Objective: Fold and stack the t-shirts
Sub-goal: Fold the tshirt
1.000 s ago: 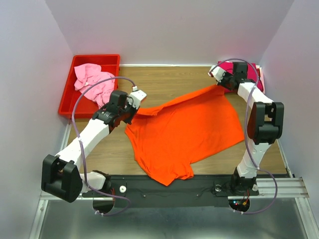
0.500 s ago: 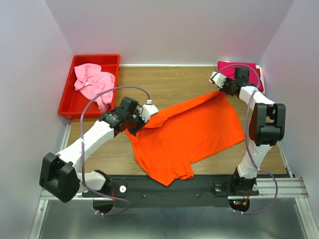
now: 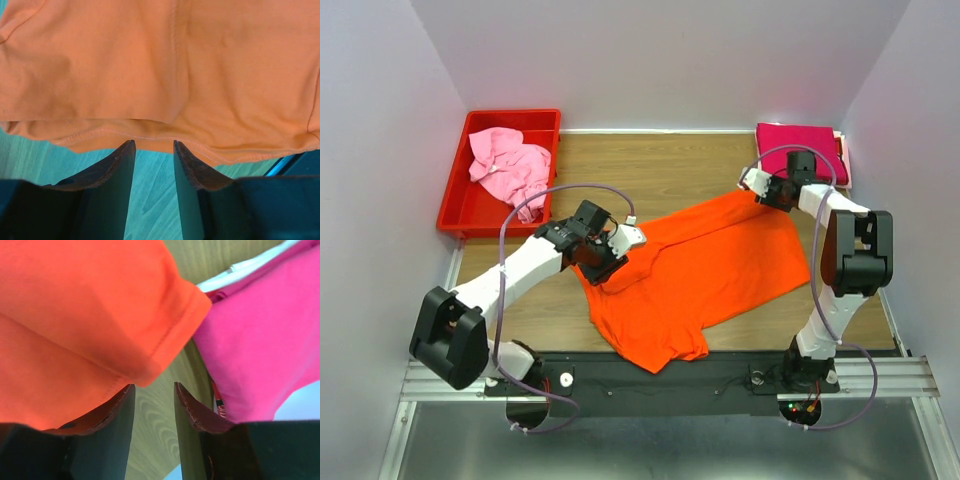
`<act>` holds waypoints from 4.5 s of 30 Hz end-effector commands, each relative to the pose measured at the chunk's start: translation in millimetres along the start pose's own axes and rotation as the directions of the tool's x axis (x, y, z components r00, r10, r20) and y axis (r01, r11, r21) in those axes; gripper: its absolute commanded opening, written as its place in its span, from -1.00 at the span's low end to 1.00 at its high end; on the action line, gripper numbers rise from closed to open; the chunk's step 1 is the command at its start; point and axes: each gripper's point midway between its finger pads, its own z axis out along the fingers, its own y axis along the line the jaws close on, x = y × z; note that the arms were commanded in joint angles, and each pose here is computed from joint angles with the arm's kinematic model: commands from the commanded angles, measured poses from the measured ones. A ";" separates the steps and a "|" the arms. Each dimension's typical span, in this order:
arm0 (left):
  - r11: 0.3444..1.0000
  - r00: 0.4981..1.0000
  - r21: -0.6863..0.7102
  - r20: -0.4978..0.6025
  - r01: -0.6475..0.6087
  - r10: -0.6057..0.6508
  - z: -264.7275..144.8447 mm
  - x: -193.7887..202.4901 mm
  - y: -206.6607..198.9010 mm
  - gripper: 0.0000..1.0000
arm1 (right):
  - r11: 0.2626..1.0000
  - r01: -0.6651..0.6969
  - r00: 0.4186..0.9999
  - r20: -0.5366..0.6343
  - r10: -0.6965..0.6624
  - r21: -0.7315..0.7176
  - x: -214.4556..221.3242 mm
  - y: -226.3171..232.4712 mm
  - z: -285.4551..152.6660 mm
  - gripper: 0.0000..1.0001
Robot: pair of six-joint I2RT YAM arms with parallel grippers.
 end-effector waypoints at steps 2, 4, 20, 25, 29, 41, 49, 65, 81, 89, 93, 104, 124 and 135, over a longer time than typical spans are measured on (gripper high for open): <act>1.000 0.994 0.007 0.113 0.002 -0.003 -22.9 -26.2 1.4 -0.03 | 0.995 -0.051 0.999 -0.002 0.051 0.090 -4.5 -36.9 -30.3 -0.11; 1.000 0.991 -0.008 0.133 0.028 -0.027 -22.2 -30.9 9.3 -0.05 | 0.993 -0.085 0.996 0.004 0.085 0.084 -7.7 -38.1 -38.8 -0.10; 0.960 0.962 -0.064 0.003 0.274 -0.274 51.6 -5.3 95.5 -0.51 | 0.880 -0.299 0.944 -0.249 0.216 -0.369 37.4 134.7 -53.9 -0.29; 0.956 0.957 -0.075 -0.052 0.283 -0.287 74.9 2.9 122.7 -0.59 | 0.808 -0.338 0.928 -0.312 0.202 -0.483 43.5 181.9 -66.8 -0.30; 0.964 0.968 -0.110 -0.036 0.242 -0.248 83.8 -18.7 154.6 -0.60 | 0.725 -0.343 0.928 -0.337 0.161 -0.597 29.3 217.4 -88.2 -0.30; 0.975 0.973 -0.072 0.121 0.209 -0.199 29.2 -74.1 176.4 -0.23 | 0.742 -0.363 0.931 -0.243 0.271 -0.564 -16.8 186.2 -127.3 -0.26; 0.984 0.961 -0.001 0.216 0.179 -0.174 -18.2 -76.3 133.4 0.01 | 0.851 -0.381 0.925 -0.140 0.354 -0.360 -31.8 88.0 -109.4 -0.26; 0.954 0.953 -0.017 0.049 0.299 -0.298 47.5 -8.1 121.2 -0.08 | 0.850 -0.460 0.879 -0.271 0.393 -0.256 11.6 68.1 -11.9 -0.33; 0.947 0.948 -0.060 0.074 0.315 -0.311 45.7 -9.4 158.4 -0.10 | 0.880 -0.447 0.893 -0.145 0.427 -0.158 -13.7 19.4 -38.2 -0.22; 0.964 0.947 0.036 0.180 0.263 -0.265 4.7 -46.0 130.0 0.01 | 0.908 -0.381 0.920 -0.166 0.355 -0.174 -2.0 33.3 -53.0 -0.20; 0.965 0.950 0.059 0.171 0.255 -0.261 9.4 -50.7 116.7 0.09 | 0.919 -0.348 0.929 -0.201 0.311 -0.187 9.5 37.2 -44.0 -0.20; 0.957 0.953 0.025 0.090 0.288 -0.290 45.0 -35.5 101.5 0.11 | 0.911 -0.347 0.920 -0.268 0.285 -0.223 35.3 45.2 -16.1 -0.17; 0.941 0.941 0.024 -0.018 0.337 -0.337 74.3 -9.3 98.5 0.03 | 0.908 -0.351 0.919 -0.273 0.286 -0.230 36.4 47.1 -12.7 -0.18; 0.948 0.948 0.023 -0.011 0.318 -0.318 63.4 -11.3 96.0 -0.63 | 0.908 -0.349 0.918 -0.278 0.283 -0.230 37.7 48.6 -12.9 -0.18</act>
